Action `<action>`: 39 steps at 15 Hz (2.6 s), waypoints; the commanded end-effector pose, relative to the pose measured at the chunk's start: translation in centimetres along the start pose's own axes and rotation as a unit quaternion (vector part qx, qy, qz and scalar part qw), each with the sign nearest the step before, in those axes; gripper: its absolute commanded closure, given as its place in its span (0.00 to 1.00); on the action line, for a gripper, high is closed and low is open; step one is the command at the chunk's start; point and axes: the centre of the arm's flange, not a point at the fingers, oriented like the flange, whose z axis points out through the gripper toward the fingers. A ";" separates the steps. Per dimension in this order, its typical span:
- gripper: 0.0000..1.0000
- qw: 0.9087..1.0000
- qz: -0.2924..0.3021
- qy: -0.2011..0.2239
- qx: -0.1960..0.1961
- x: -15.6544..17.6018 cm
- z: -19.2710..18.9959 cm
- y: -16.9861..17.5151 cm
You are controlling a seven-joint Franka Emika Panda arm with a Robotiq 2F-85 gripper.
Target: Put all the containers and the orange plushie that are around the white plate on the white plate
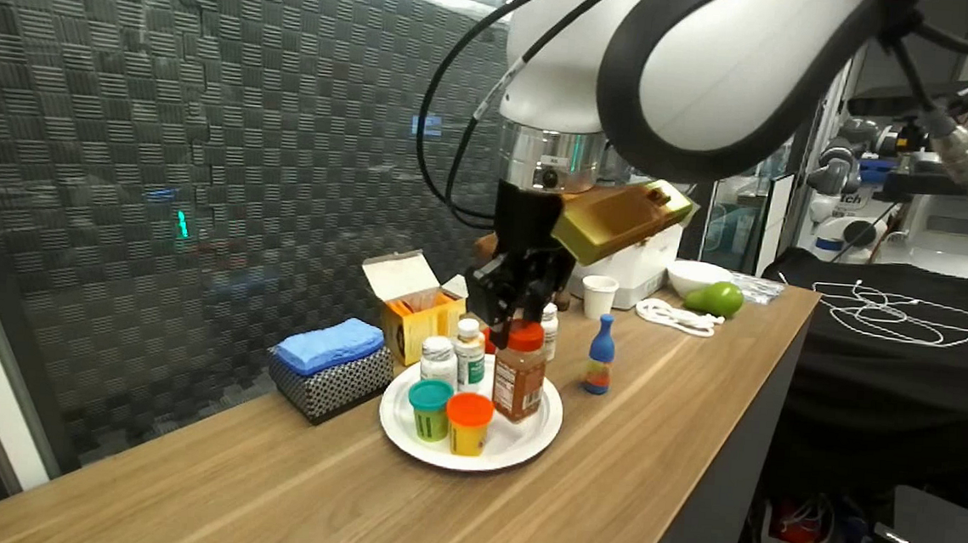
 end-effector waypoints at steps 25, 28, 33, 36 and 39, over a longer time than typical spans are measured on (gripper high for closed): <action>0.76 0.999 -0.039 0.008 0.028 4.0 2.8 -3.2; 0.76 0.999 -0.047 0.012 0.024 3.6 3.2 -3.7; 0.25 0.998 -0.051 0.012 0.023 3.2 3.4 -3.6; 0.03 0.999 -0.038 0.037 0.001 2.5 2.0 -2.9; 0.00 0.998 -0.012 0.068 -0.011 2.2 -0.2 -1.3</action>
